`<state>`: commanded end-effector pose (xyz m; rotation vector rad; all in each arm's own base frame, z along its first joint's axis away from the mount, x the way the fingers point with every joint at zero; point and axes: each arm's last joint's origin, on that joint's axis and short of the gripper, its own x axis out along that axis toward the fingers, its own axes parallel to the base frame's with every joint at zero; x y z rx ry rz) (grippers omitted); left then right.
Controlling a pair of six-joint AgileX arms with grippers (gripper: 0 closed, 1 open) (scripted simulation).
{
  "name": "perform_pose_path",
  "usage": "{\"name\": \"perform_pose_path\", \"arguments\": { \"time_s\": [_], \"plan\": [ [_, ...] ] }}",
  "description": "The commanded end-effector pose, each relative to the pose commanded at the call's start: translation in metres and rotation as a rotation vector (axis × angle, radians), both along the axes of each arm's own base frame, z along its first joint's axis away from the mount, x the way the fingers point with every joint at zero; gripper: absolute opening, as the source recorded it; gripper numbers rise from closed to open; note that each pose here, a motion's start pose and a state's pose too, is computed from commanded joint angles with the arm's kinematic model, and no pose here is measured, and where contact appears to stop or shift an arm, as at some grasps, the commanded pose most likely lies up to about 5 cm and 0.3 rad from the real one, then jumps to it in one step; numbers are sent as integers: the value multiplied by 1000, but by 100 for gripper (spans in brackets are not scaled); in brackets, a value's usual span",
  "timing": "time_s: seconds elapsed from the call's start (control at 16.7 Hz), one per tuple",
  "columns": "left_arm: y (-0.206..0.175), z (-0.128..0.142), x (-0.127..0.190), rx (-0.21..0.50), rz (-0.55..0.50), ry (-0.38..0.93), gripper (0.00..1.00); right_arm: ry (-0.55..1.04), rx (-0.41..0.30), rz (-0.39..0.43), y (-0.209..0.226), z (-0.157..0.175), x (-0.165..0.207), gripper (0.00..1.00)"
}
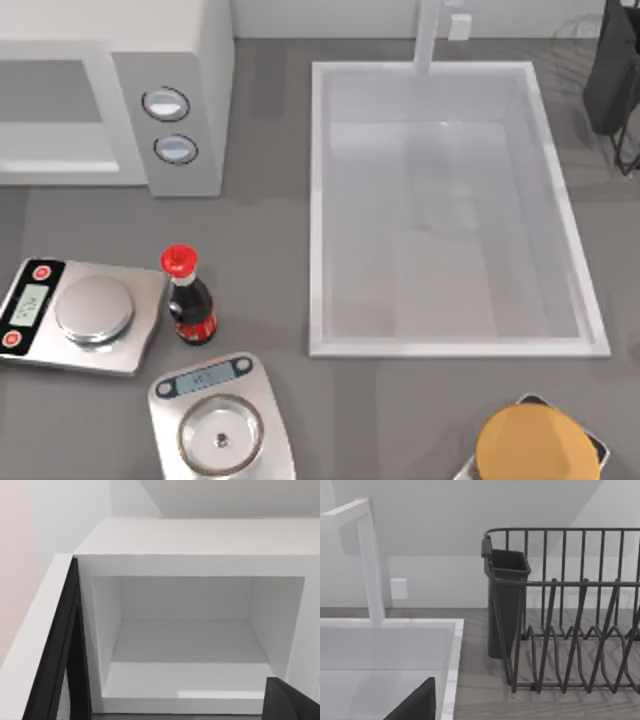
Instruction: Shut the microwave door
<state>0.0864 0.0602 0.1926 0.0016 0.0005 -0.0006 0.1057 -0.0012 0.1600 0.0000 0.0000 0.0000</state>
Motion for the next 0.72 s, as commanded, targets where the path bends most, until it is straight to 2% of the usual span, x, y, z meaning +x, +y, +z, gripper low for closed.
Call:
{"name": "perform_pose_path", "arguments": {
  "time_s": [0.36, 0.72],
  "plan": [
    [2, 6, 1, 11, 10, 14, 0, 0, 0, 0, 0, 0, 0, 100],
    [36, 57, 15, 44, 80, 182, 0, 0, 0, 0, 0, 0, 0, 100]
  ]
}}
